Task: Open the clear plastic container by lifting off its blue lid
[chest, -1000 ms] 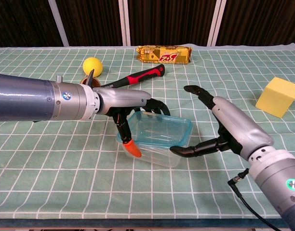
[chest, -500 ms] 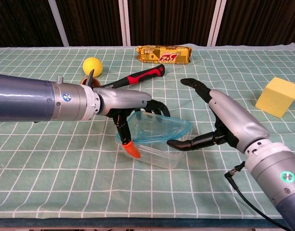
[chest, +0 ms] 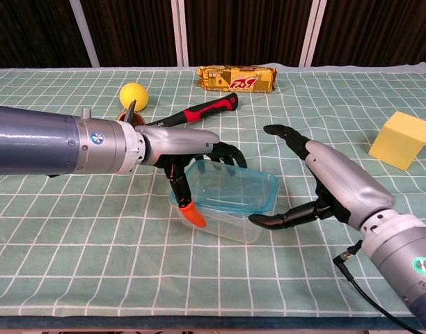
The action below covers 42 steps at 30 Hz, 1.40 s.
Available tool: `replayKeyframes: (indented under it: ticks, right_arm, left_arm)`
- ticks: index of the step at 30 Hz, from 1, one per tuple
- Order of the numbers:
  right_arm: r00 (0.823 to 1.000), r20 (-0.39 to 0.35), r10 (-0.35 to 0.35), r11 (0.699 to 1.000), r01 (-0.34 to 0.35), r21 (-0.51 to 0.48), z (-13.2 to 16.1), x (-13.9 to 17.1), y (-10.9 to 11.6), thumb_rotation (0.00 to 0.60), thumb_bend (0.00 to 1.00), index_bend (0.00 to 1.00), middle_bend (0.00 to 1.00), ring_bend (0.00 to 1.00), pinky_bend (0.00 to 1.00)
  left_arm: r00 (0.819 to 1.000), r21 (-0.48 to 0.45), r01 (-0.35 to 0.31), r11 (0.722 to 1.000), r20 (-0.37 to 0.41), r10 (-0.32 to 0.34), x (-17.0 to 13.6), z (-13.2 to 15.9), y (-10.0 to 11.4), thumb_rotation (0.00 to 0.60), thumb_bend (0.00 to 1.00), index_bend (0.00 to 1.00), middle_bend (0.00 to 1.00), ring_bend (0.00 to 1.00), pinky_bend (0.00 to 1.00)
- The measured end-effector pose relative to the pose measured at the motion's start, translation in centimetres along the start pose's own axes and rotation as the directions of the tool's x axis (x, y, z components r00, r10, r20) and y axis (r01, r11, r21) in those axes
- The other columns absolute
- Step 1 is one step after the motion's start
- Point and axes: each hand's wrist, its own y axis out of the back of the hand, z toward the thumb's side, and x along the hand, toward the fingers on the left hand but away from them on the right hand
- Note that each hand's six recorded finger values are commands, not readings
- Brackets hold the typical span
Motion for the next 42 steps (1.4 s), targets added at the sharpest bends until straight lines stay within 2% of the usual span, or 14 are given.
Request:
replayKeyframes:
  ticks: [8, 11, 14, 21, 28, 42]
  right_arm:
    - [1.0, -0.008, -0.007, 1.0, 0.008, 0.014, -0.3, -0.1, 0.3, 0.6, 0.45, 0.0, 0.0, 0.0, 0.0]
    - [1.0, -0.007, -0.009, 1.0, 0.009, 0.015, -0.4, 0.0, 0.4, 0.6, 0.45, 0.0, 0.0, 0.0, 0.0]
    - [1.0, -0.003, -0.01, 1.0, 0.01, 0.02, -0.4, -0.1, 0.4, 0.6, 0.39, 0.0, 0.0, 0.0, 0.0]
    - [1.0, 0.006, -0.019, 0.999, 0.018, 0.031, -0.4, -0.3, 0.5, 0.6, 0.28, 0.0, 0.0, 0.0, 0.0]
    - [1.0, 0.014, -0.021, 0.999, 0.021, 0.029, -0.5, -0.4, 0.6, 0.6, 0.27, 0.0, 0.0, 0.0, 0.0]
    - [0.999, -0.015, -0.033, 0.999, 0.033, -0.005, 0.7, -0.8, 0.7, 0.6, 0.27, 0.0, 0.0, 0.0, 0.0]
  left_arm:
    - [1.0, -0.003, -0.002, 1.0, 0.001, 0.002, 0.0, 0.0, 0.1, 0.6, 0.06, 0.24, 0.24, 0.23, 0.38]
    - [1.0, -0.002, 0.001, 1.0, 0.0, -0.001, 0.0, 0.0, -0.1, 0.6, 0.04, 0.2, 0.21, 0.2, 0.35]
    - [1.0, 0.004, 0.004, 1.0, 0.001, -0.004, 0.0, 0.0, -0.2, 0.6, 0.02, 0.15, 0.17, 0.17, 0.32]
    - [1.0, 0.019, 0.004, 1.0, -0.003, -0.004, 0.0, -0.1, -0.1, 0.6, 0.0, 0.11, 0.13, 0.14, 0.3]
    - [1.0, 0.023, 0.001, 1.0, -0.01, -0.001, -0.1, -0.1, -0.1, 0.6, 0.0, 0.04, 0.06, 0.09, 0.24]
    - [1.0, 0.027, 0.014, 1.0, -0.009, -0.014, 0.0, 0.2, -0.3, 0.6, 0.0, 0.03, 0.05, 0.09, 0.25]
